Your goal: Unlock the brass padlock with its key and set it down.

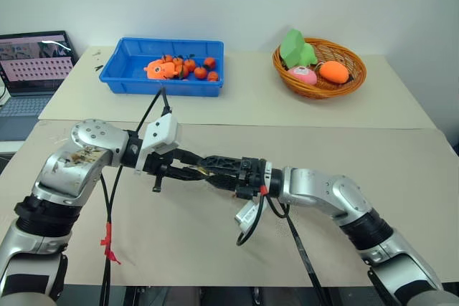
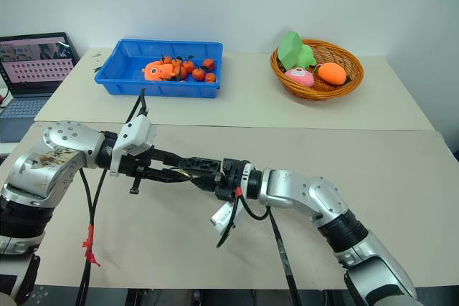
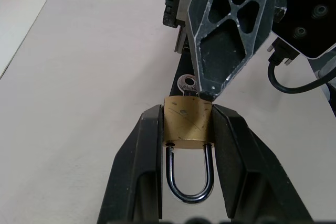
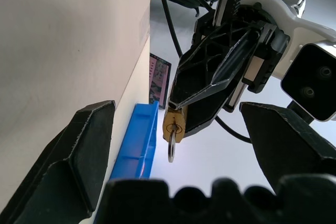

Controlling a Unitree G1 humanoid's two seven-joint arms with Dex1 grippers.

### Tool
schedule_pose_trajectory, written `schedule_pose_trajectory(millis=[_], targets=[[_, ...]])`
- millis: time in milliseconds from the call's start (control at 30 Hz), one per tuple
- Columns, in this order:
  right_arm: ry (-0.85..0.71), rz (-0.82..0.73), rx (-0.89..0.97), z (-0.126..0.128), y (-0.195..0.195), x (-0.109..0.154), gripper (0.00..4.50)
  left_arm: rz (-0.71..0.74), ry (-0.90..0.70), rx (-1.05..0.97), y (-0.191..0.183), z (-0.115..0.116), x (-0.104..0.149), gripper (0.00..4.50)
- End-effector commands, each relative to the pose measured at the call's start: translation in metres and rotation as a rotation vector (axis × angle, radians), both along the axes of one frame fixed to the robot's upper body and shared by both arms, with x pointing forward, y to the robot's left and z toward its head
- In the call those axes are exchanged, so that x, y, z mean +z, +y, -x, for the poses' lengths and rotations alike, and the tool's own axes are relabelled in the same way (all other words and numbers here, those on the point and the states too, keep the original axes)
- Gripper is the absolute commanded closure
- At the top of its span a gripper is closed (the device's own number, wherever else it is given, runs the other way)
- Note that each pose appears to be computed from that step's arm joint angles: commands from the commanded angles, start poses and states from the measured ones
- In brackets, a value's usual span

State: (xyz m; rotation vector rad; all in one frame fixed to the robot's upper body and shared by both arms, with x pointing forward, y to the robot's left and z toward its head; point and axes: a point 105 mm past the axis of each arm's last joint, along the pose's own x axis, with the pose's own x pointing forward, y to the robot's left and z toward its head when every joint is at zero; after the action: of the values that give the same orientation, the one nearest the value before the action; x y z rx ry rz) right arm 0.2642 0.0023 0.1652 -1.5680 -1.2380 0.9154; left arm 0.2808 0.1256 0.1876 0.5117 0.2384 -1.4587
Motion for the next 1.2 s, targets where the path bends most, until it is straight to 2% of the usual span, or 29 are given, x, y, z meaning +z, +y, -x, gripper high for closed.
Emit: schedule_pose_trajectory(millis=[33,333,467,533,567,667,700,767,800,1200], targets=[[-0.029,-0.034,0.022,0.0021,0.001,0.0108,0.07,0.011,-0.052,-0.011,-0.0005,0.0017,0.0135,3.66],[-0.035,-0.035,0.026,0.0024,0.0019,0.0117,0.07,0.011,-0.055,-0.006,0.0,0.0011,0.0139,3.66],[-0.037,-0.034,0.027,0.0025,0.0023,0.0121,1.08,0.012,-0.054,-0.008,-0.0004,0.0014,0.0138,3.66],[-0.036,-0.035,0.027,0.0026,0.0024,0.0122,1.95,0.011,-0.054,-0.008,-0.0003,0.0016,0.0135,3.66],[-0.036,-0.036,0.027,0.0027,0.0026,0.0123,2.15,0.011,-0.054,-0.008,-0.0002,0.0017,0.0134,3.66],[-0.034,-0.036,0.026,0.0027,0.0029,0.0121,3.35,0.01,-0.053,-0.008,-0.0001,0.0017,0.0133,3.66],[-0.034,-0.036,0.026,0.0027,0.003,0.0121,3.53,0.01,-0.054,-0.008,-0.0001,0.0017,0.0133,3.66],[-0.033,-0.037,0.025,0.0027,0.003,0.0122,4.26,0.01,-0.054,-0.008,0.0,0.0016,0.0132,3.66],[-0.033,-0.037,0.025,0.0027,0.003,0.0121,4.39,0.01,-0.054,-0.008,0.0001,0.0016,0.0132,3.66],[-0.014,-0.028,0.023,0.0033,0.0028,0.0092,4.39,0.018,-0.052,0.0,-0.0012,0.0008,0.012,3.66]])
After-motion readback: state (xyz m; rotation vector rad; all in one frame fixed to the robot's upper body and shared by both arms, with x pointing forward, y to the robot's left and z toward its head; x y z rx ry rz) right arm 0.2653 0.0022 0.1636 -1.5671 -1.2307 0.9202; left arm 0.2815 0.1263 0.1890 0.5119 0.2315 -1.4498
